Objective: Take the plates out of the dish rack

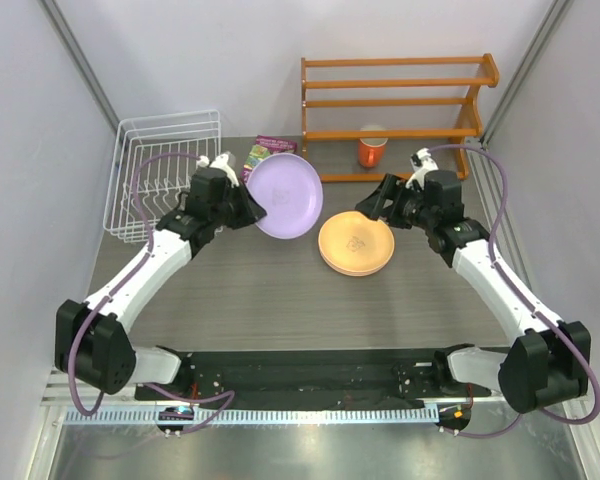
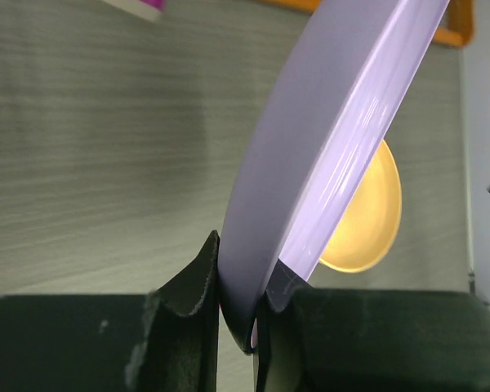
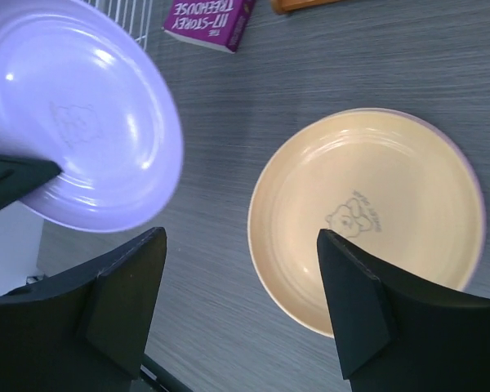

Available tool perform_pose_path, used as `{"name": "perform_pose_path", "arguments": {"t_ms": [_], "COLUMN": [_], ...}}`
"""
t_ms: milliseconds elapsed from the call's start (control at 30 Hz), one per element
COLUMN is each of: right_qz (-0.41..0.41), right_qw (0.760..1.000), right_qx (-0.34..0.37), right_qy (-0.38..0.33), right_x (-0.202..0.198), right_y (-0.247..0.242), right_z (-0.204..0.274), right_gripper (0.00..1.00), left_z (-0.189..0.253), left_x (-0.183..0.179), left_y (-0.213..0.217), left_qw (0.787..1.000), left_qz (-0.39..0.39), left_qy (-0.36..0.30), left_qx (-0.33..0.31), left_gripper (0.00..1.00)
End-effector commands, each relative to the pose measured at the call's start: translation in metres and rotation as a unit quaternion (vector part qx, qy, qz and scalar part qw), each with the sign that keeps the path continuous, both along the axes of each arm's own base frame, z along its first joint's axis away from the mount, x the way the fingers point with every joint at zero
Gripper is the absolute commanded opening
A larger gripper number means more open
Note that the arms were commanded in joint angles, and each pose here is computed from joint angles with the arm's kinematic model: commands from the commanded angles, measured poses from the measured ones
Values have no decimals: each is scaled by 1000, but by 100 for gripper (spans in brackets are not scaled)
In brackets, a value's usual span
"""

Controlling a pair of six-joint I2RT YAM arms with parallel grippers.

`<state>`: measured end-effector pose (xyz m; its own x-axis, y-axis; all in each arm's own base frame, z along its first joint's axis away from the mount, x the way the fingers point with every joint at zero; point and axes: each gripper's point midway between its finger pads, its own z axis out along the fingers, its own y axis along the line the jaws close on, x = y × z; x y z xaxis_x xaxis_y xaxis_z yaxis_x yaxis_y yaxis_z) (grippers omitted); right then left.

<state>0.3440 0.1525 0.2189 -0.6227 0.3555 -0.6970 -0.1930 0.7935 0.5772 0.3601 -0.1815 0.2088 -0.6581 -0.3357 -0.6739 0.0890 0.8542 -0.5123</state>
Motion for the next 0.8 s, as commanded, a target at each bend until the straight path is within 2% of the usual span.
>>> {"name": "perform_pose_path", "arguments": {"t_ms": [0, 400, 467, 500, 533, 567, 633, 667, 700, 767], "right_qz": [29, 55, 54, 55, 55, 55, 55, 52, 49, 33], "right_qw": [999, 998, 998, 998, 998, 998, 998, 998, 998, 999], "right_qx": [26, 24, 21, 19, 15, 12, 9, 6, 3, -8], "right_qy": [-24, 13, 22, 25, 32, 34, 38, 38, 39, 32], "right_x": [8, 18, 20, 21, 21, 22, 20, 19, 17, 17], "right_y": [29, 58, 59, 59, 59, 58, 57, 56, 54, 46], "right_z": [11, -25, -33, -36, -42, -44, -48, -48, -49, -46], "right_gripper": [80, 80, 77, 73, 64, 42, 20, 4, 1, 1], "left_z": [21, 9, 5, 6, 4, 7, 7, 10, 11, 8], "left_x": [-6, -39, -43, -44, -46, -47, -47, -47, -45, -45], "left_y": [-44, -93, -96, -97, -97, -96, -94, -93, -90, -87], "left_qw": [996, 989, 988, 987, 987, 987, 987, 987, 988, 990], "left_qz": [-48, -129, -136, -139, -140, -141, -142, -141, -133, -124], "left_qy": [-26, -7, -7, -11, -11, -17, -22, -28, -32, -31], "left_qx": [-71, -78, -74, -74, -73, -74, -70, -69, -66, -60], "left_gripper": [0, 0, 0, 0, 0, 0, 0, 0, 0, 7]}}
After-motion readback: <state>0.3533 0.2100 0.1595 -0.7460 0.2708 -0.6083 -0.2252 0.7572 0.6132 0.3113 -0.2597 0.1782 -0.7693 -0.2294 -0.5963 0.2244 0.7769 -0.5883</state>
